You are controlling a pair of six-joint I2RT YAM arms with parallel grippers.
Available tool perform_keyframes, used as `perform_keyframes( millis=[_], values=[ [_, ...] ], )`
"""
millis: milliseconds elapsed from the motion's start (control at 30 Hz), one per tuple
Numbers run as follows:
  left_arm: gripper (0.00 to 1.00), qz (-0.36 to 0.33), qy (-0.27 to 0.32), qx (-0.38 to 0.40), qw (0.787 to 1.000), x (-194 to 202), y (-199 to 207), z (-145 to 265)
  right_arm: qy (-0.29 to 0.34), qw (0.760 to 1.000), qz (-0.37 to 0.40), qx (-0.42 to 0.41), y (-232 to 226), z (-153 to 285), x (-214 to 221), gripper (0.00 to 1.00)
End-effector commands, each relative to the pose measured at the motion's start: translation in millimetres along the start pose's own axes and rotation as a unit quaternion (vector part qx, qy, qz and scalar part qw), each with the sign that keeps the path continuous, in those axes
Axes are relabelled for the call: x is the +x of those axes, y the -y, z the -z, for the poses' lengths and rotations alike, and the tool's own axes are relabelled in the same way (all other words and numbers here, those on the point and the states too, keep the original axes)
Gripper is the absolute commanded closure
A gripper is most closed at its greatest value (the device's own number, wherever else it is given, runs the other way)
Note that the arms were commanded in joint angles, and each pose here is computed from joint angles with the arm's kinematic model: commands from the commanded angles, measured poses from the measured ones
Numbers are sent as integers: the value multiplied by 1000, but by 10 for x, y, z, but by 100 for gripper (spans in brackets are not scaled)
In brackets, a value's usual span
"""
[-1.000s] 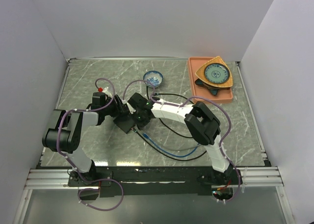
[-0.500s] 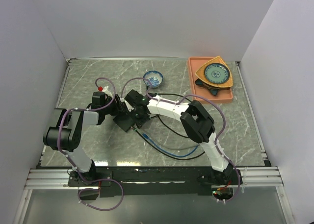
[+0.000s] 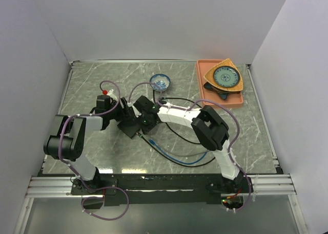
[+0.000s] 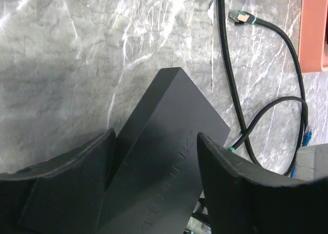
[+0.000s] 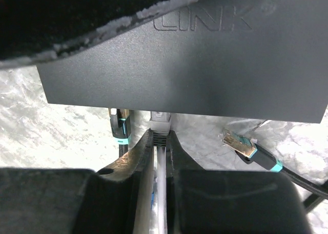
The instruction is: Insert the plug into the switch port
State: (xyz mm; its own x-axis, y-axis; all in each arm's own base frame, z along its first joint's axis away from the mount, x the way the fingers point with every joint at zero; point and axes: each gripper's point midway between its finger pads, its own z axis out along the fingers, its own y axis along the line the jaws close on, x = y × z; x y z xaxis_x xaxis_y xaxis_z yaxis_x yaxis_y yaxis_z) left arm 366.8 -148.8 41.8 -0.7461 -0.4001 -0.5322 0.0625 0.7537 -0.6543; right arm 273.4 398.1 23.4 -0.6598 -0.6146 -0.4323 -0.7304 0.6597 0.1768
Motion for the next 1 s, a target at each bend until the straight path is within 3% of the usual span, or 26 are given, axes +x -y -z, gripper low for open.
perform_keyframes(
  millis=[0, 233, 400, 667, 967],
  values=[
    [25, 36, -87, -1, 996, 461, 111, 121, 182, 983, 8, -24, -126, 324, -837, 84],
    [13, 21, -35, -47, 998, 187, 76, 250, 158, 987, 7, -9, -82, 419, -503, 65],
    [4, 11, 7, -73, 997, 17, 85, 421, 169, 986, 5, -1, -61, 619, -460, 45],
    [1, -12, 85, -80, 993, -295, 267, 780, 178, 984, 0, 5, -53, 868, -335, 14],
    [4, -24, 154, -17, 988, -517, 738, 1273, 159, 986, -27, 28, 38, 926, 70, 13]
  ],
)
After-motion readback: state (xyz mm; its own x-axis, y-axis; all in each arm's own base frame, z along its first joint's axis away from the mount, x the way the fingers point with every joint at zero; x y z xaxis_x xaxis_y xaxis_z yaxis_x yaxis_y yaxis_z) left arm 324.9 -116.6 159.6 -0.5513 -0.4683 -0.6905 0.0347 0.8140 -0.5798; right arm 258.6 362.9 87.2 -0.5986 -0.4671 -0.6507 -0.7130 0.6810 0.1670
